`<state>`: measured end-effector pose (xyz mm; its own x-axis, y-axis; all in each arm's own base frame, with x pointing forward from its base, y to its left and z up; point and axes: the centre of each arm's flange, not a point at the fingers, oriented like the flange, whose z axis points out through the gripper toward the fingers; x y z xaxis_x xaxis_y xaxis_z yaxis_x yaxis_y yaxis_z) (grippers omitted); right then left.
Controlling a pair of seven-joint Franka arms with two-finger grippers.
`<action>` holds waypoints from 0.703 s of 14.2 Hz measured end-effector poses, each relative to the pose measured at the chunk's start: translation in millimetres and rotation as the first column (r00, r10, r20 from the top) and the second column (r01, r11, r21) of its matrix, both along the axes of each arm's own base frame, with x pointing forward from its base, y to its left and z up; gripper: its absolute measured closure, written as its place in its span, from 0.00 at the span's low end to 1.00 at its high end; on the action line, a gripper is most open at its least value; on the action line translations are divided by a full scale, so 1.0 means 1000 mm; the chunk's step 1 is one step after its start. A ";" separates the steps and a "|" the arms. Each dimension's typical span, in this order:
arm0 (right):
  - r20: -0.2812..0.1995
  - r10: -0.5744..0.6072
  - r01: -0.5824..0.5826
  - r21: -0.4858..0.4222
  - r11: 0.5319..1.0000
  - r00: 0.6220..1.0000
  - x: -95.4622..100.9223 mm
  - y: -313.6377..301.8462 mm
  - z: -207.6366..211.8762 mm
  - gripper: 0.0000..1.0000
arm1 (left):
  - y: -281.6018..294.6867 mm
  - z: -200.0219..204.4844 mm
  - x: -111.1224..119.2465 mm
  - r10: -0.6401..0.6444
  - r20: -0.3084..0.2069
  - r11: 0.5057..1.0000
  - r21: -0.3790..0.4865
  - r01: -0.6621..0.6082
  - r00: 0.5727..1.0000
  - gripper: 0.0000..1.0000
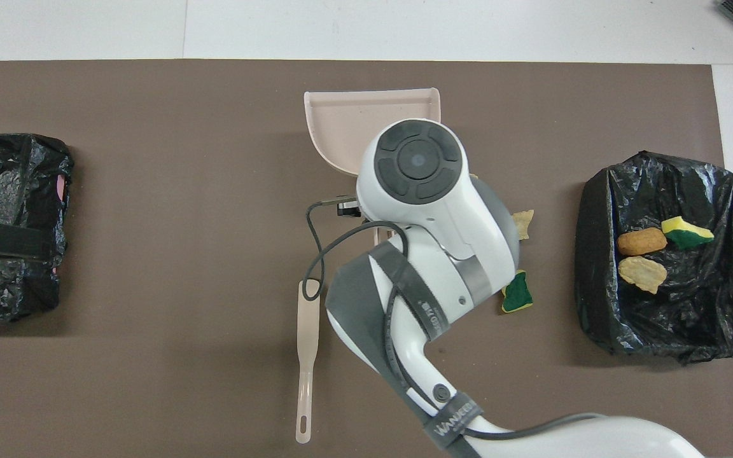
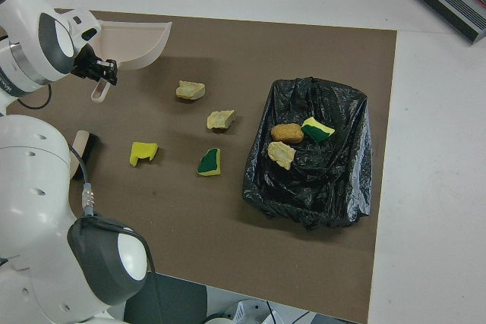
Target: Sweep and dump trash in bin
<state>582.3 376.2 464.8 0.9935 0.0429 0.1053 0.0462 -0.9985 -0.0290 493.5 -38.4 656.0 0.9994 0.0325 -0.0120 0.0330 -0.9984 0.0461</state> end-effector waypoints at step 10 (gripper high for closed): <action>0.007 -0.050 0.049 0.012 0.999 0.999 -0.006 0.088 -0.118 0.67 | 0.000 0.000 0.000 0.000 0.000 1.000 0.000 0.000 1.000 0.00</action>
<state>576.8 463.9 346.3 0.9936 -0.0076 0.1123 -0.0031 -0.9992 -0.0403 493.5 -38.4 656.0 0.9994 0.0325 -0.0120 0.0330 -0.9984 0.0461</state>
